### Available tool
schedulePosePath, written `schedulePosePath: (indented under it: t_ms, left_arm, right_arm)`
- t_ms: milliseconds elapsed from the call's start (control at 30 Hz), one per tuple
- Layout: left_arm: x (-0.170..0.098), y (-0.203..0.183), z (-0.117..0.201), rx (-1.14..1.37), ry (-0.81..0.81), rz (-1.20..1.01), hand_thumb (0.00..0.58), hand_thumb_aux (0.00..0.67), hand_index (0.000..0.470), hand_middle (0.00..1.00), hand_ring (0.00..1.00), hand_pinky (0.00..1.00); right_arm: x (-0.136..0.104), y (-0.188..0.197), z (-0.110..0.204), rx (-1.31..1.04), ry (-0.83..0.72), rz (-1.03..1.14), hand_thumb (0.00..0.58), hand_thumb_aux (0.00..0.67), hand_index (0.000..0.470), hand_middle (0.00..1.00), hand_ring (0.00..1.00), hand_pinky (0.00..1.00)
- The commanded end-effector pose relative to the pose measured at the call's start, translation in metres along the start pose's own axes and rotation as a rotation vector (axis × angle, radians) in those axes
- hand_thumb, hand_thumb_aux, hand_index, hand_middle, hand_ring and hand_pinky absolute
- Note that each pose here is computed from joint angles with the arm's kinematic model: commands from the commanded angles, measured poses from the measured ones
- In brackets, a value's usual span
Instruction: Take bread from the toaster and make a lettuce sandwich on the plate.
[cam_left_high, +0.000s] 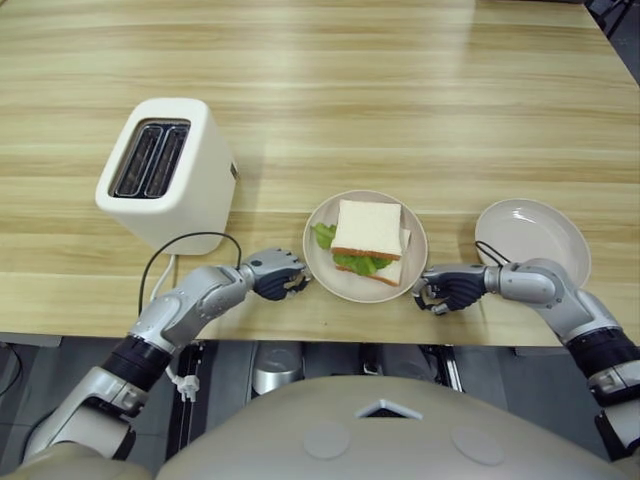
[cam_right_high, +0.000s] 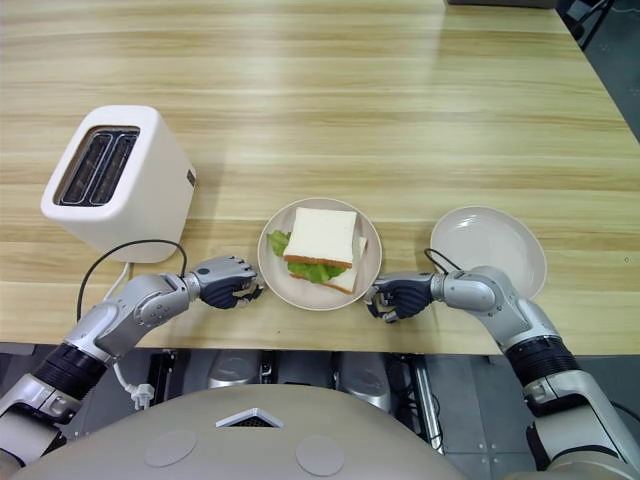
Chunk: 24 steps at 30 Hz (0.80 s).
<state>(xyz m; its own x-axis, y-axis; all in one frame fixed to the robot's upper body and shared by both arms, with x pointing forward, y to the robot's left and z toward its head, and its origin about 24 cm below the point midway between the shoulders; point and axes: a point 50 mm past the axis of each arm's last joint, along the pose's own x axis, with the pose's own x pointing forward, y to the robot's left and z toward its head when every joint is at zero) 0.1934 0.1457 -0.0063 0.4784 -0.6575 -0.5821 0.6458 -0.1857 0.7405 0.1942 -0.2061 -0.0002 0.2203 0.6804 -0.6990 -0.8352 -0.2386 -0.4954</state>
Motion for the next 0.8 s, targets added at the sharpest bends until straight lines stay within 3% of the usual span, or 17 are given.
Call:
schedulePosePath:
  t_ms: [33,167,433,633,800]
  left_arm:
    - [0.011,-0.041,0.004,-0.012,0.012,-0.202,0.580,0.670,0.460,1.00,1.00,1.00]
    - [0.023,-0.023,0.006,0.008,0.004,-0.141,0.580,0.670,0.460,1.00,1.00,1.00]
    - [0.055,0.020,-0.024,0.007,0.086,-0.003,0.580,0.670,0.460,1.00,1.00,1.00]
    - [0.077,0.037,-0.044,-0.046,0.147,0.048,0.580,0.670,0.460,1.00,1.00,1.00]
    - [0.092,0.055,-0.050,-0.093,0.204,0.132,0.580,0.670,0.460,1.00,1.00,1.00]
  right_arm:
    - [0.015,0.019,0.006,-0.011,-0.008,0.109,0.580,0.670,0.460,1.00,1.00,1.00]
    - [0.023,-0.003,0.012,-0.055,-0.026,0.032,0.580,0.670,0.460,1.00,1.00,1.00]
    - [0.052,-0.052,-0.005,-0.105,0.039,-0.091,0.580,0.670,0.460,1.00,1.00,1.00]
    - [0.071,-0.077,-0.012,-0.009,0.047,-0.112,0.580,0.670,0.460,1.00,1.00,1.00]
    - [0.080,-0.103,-0.023,0.014,0.179,-0.175,0.580,0.670,0.460,1.00,1.00,1.00]
